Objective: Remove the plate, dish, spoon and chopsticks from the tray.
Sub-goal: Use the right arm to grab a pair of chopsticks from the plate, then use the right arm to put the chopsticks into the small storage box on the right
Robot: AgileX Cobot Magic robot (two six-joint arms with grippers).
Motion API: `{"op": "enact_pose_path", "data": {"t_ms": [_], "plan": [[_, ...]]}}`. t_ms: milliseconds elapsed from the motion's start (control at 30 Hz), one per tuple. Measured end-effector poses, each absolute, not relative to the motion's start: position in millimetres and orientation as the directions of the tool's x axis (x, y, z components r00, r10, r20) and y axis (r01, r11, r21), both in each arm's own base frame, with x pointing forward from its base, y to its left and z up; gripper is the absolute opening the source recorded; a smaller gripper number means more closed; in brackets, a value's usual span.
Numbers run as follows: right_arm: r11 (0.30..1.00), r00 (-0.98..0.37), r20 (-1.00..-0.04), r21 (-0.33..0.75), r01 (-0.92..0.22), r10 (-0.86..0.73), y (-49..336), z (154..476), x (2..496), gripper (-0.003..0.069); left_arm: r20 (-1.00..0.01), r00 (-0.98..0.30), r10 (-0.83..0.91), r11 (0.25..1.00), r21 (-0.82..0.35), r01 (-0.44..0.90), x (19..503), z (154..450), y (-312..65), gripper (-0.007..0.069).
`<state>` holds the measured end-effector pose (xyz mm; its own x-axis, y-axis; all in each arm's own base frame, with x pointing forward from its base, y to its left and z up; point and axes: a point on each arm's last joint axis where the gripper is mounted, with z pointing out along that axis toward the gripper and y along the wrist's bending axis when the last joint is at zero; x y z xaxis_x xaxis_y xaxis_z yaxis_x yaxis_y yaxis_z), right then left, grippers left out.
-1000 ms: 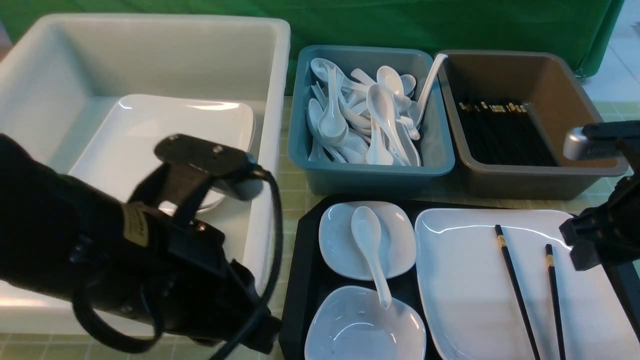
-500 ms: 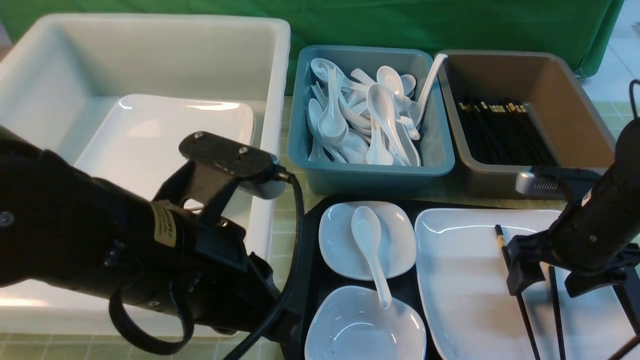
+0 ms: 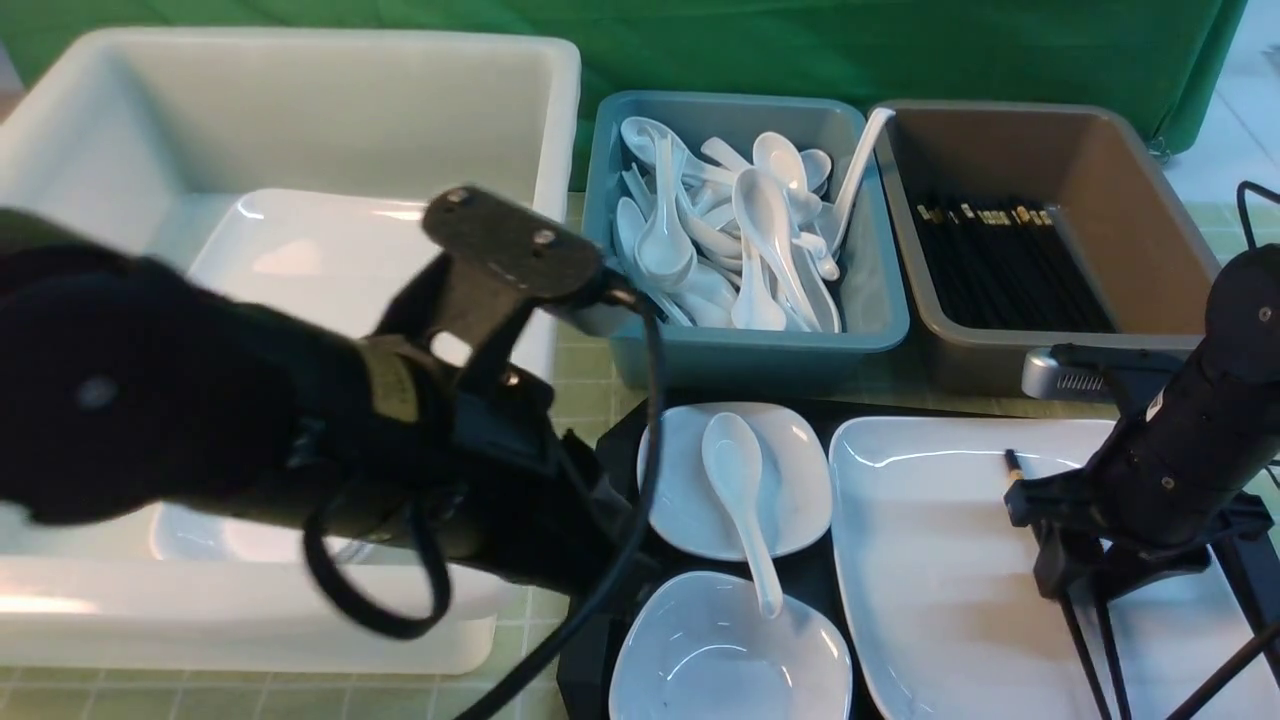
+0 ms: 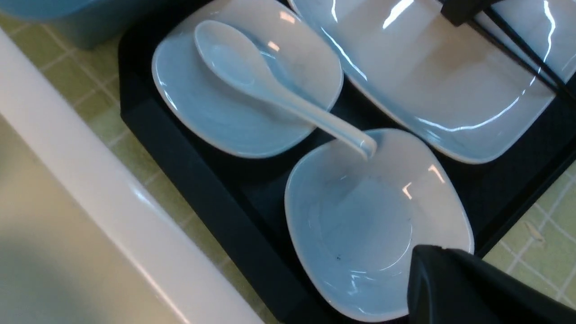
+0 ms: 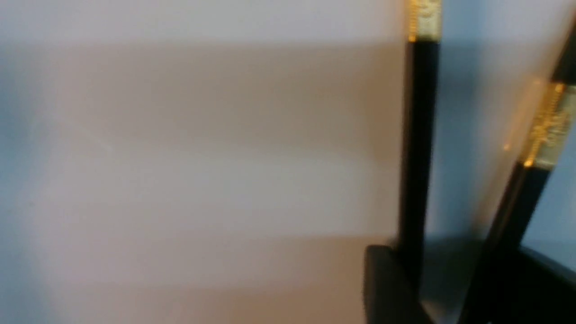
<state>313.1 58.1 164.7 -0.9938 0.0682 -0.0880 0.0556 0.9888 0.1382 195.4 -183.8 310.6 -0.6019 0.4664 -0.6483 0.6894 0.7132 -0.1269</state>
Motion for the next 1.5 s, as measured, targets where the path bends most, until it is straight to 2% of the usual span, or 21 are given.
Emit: {"op": "enact_pose_path", "data": {"t_ms": [67, 100, 367, 667, 767, 800, 867, 967, 1133, 1300, 1500], "plan": [[0.988, -0.993, -0.089, 0.14, 0.061, 0.074, 58.2, 164.8, 313.3, 0.0127, -0.613, -0.621, 0.489, 0.711, -0.132, 0.69, 202.0, 307.3, -190.2, -0.002], [0.988, -0.993, -0.089, 0.141, 0.06, 0.073, 58.6, 164.8, 313.2, 0.0102, -0.602, -0.626, 0.496, 0.71, -0.133, 0.691, 204.5, 307.6, -192.7, -0.002], [0.989, -0.994, -0.109, 0.146, 0.003, 0.019, 71.9, 171.8, 308.7, 0.0106, -0.584, -0.639, 0.5, 0.71, -0.147, 0.689, 215.5, 309.5, -203.5, -0.002], [0.983, -0.981, -0.191, 0.167, -0.076, -0.043, 76.6, 219.2, 288.6, 0.0106, -0.598, -0.635, 0.49, 0.711, -0.148, 0.688, 216.9, 312.9, -204.5, -0.002], [0.979, -0.964, -0.26, 0.174, -0.106, -0.058, 74.9, 247.4, 279.4, 0.0106, -0.648, -0.609, 0.458, 0.711, -0.145, 0.688, 221.1, 324.2, -207.5, -0.002], [0.979, -0.964, -0.258, 0.174, -0.108, -0.06, 74.9, 247.3, 279.3, 0.0106, -0.652, -0.607, 0.455, 0.711, -0.145, 0.688, 221.5, 325.0, -207.8, -0.002], [0.976, -0.939, -0.338, 0.179, -0.124, -0.057, 74.0, 271.1, 285.5, 0.0106, -0.712, -0.569, 0.411, 0.713, -0.138, 0.687, 227.1, 335.6, -211.3, -0.002], [0.975, -0.913, -0.406, 0.184, -0.121, -0.036, 70.8, 288.6, 295.3, 0.0106, -0.762, -0.534, 0.367, 0.717, -0.133, 0.684, 232.8, 342.8, -214.8, -0.002], [0.979, -0.809, -0.587, 0.183, -0.091, 0.034, 52.4, 335.1, 338.5, 0.0106, -0.886, -0.416, 0.205, 0.741, -0.138, 0.658, 253.0, 351.1, -226.3, -0.002], [0.982, -0.718, -0.69, 0.181, -0.049, 0.091, 34.5, 350.5, 384.4, 0.0106, -0.943, -0.315, 0.106, 0.757, -0.129, 0.641, 268.3, 356.8, -234.2, -0.002], [0.982, -0.563, -0.814, 0.188, -0.024, 0.142, 24.2, 351.7, 443.5, 0.0106, -0.929, -0.344, 0.133, 0.757, -0.128, 0.64, 280.3, 346.8, -245.3, -0.002]]}}
